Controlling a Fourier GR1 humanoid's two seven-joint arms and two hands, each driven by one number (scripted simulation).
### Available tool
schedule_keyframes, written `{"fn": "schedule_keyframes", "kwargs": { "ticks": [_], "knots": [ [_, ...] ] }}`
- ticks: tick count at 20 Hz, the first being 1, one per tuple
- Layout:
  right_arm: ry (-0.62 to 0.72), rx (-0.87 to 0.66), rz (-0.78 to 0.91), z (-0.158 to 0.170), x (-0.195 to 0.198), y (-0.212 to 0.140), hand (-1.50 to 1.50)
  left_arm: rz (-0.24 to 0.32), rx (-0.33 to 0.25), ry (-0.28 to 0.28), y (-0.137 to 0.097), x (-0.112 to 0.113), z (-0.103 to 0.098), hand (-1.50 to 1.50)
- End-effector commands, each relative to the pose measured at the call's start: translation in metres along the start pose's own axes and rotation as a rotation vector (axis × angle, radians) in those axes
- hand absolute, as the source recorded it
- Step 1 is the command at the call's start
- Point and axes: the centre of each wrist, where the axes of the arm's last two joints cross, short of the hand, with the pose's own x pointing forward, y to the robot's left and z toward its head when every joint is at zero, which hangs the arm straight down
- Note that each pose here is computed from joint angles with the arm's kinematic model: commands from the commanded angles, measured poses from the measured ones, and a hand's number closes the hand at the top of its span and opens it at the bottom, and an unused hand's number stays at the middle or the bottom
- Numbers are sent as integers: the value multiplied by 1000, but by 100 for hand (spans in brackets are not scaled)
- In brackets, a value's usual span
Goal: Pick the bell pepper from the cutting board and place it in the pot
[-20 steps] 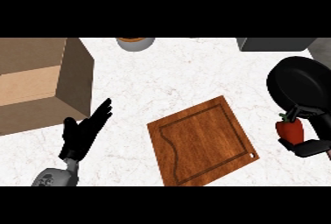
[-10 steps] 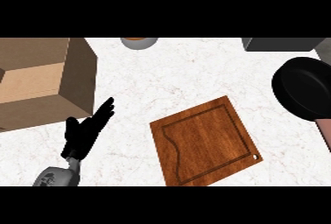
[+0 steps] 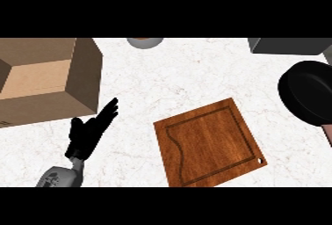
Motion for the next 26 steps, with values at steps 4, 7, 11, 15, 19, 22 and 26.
{"fn": "schedule_keyframes", "kwargs": {
  "ticks": [4,7,11,15,19,22,26],
  "knots": [
    [-170,98,-21,-8,12,-20,150,-4,-38,-3,-19,2,-8,0],
    [-171,154,50,-17,20,-26,150,-27,-44,-4,-11,8,-9,0],
    [-150,220,136,-38,29,-24,150,-23,-59,5,-23,8,-14,0],
    [-184,273,215,-62,23,-2,150,-31,-45,-9,-18,7,-19,0],
    [-203,335,345,-83,15,25,150,-25,-9,-8,-17,-2,-10,0],
    [-192,328,553,-100,18,32,150,-16,-35,2,-16,7,-14,0],
    [-165,374,710,-114,2,67,150,-39,-33,5,-6,5,-14,0]
  ]
}}
